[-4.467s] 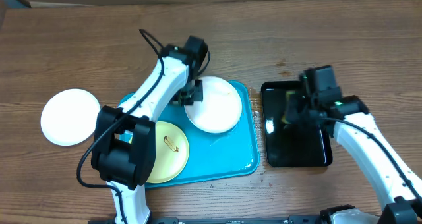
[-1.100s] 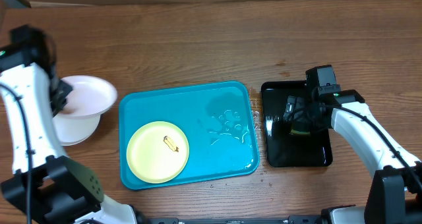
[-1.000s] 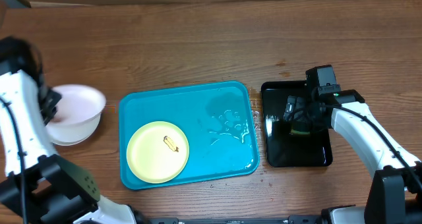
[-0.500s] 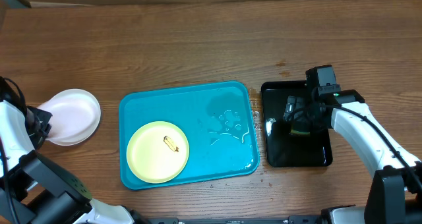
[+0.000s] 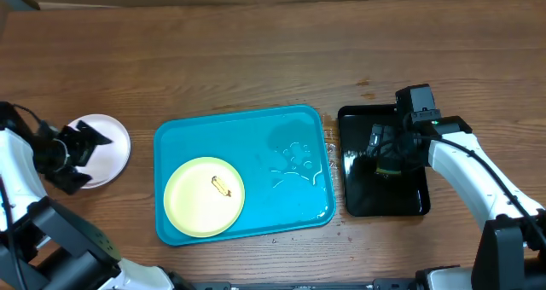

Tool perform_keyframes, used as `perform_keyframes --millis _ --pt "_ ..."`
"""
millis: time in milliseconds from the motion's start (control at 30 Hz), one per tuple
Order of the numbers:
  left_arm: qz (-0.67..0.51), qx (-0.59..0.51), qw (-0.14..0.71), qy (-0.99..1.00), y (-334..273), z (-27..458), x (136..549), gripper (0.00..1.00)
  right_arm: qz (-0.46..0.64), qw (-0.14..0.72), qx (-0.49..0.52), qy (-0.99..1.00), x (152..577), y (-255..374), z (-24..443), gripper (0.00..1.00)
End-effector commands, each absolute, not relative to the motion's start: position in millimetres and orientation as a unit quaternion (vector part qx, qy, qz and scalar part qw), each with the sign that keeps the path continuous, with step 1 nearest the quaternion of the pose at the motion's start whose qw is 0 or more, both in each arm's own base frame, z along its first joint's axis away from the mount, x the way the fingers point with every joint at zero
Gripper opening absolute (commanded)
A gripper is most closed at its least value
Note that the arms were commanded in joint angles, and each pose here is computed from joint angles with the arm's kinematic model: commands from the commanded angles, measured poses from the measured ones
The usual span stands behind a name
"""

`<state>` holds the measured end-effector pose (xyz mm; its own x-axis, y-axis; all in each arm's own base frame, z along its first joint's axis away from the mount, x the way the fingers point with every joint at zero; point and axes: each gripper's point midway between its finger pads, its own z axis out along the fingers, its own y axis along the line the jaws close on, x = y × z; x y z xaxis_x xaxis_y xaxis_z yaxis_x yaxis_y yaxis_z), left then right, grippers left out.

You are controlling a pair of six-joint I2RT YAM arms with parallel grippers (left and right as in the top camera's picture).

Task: Clean dirty plates on tray and stack at the side
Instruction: 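Move the left gripper to the yellow plate and grip its rim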

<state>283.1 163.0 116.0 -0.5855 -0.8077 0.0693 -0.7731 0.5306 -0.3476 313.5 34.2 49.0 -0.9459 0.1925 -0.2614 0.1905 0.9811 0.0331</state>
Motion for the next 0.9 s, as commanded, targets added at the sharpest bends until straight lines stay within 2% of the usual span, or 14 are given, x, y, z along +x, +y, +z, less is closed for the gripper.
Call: perform_keyframes --millis 0,67,100,200,300,400,500,567,767,867 --pt "-0.231 -0.337 0.090 0.908 115.9 150.3 296.2 0.93 0.005 0.139 0.099 0.985 317.1 33.8 52.4 1.00" --pt "-0.227 -0.304 0.074 0.922 95.9 150.6 289.4 0.91 0.005 0.139 0.099 0.985 317.1 33.8 52.4 1.00" --pt "-0.209 -0.282 0.050 0.935 80.1 144.9 279.5 0.84 0.005 0.139 0.099 0.985 317.1 33.8 52.4 1.00" --pt "-0.168 -0.254 -0.002 0.953 61.6 126.4 260.5 0.82 0.005 0.139 0.099 0.985 317.1 33.8 52.4 1.00" --pt "-0.136 -0.239 -0.051 0.960 44.8 103.0 243.2 0.73 0.005 0.139 0.099 0.985 317.1 33.8 52.4 1.00" --pt "-0.120 -0.229 -0.085 0.962 30.1 83.6 227.7 0.46 0.005 0.139 0.099 0.985 317.1 33.8 52.4 1.00" --pt "-0.106 -0.226 -0.107 0.962 21.8 69.0 215.6 0.30 0.005 0.139 0.099 0.985 317.1 33.8 52.4 1.00" --pt "-0.063 -0.255 -0.118 0.958 30.0 58.8 206.9 0.28 0.005 0.139 0.099 0.985 317.1 33.8 52.4 1.00" --pt "0.033 -0.311 -0.106 0.944 60.8 50.4 201.5 0.40 0.005 0.139 0.099 0.985 317.1 33.8 52.4 1.00" --pt "0.061 -0.322 -0.094 0.940 70.8 50.2 203.5 0.40 0.005 0.139 0.099 0.985 317.1 33.8 52.4 1.00"
